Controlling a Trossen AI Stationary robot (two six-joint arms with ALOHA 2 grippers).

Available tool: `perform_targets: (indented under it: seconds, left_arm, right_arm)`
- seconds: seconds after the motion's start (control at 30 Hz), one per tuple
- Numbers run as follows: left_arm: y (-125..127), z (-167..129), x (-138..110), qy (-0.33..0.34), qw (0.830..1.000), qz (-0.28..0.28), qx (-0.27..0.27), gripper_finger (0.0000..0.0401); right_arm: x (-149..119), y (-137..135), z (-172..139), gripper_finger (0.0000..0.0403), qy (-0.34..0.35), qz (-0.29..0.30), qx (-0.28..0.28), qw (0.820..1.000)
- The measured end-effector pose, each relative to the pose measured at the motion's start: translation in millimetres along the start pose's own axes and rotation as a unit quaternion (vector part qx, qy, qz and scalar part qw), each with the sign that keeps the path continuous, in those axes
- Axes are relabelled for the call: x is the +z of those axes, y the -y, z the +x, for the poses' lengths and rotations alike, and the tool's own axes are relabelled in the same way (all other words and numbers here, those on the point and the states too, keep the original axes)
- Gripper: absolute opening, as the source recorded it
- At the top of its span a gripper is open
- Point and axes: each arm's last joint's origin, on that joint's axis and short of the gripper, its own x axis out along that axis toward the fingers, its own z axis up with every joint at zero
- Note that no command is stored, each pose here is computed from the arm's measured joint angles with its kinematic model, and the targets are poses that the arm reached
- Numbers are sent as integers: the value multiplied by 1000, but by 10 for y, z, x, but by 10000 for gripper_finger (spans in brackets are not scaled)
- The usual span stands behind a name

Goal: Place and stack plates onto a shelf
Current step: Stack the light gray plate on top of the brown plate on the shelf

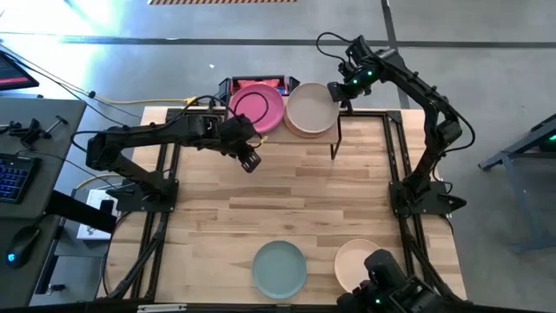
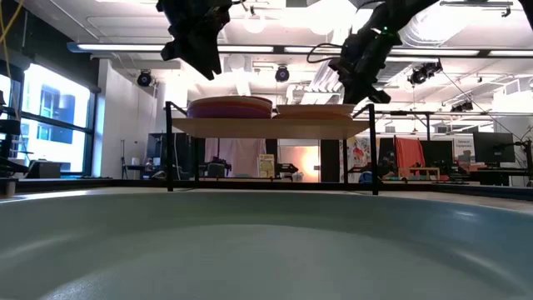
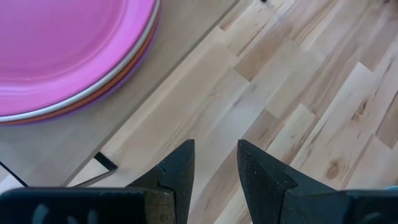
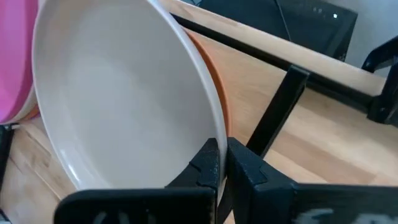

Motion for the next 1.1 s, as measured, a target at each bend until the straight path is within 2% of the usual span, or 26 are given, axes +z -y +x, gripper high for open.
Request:
perform_targets:
  seconds: [0.4, 0.53, 1.1]
  left_arm:
    - [-34, 6, 16, 1, 1000, 2, 4, 111]
    - [-34, 6, 16, 0, 1000, 3, 3, 111]
    - [-33, 6, 15, 0, 1000, 4, 2, 111]
  right_arm:
    - [-29, -99, 89, 0, -4, 5, 3, 1000]
    - [-29, -91, 92, 0, 2, 14, -22, 1000]
    - [-41, -127, 109, 6, -2, 7, -19, 1000]
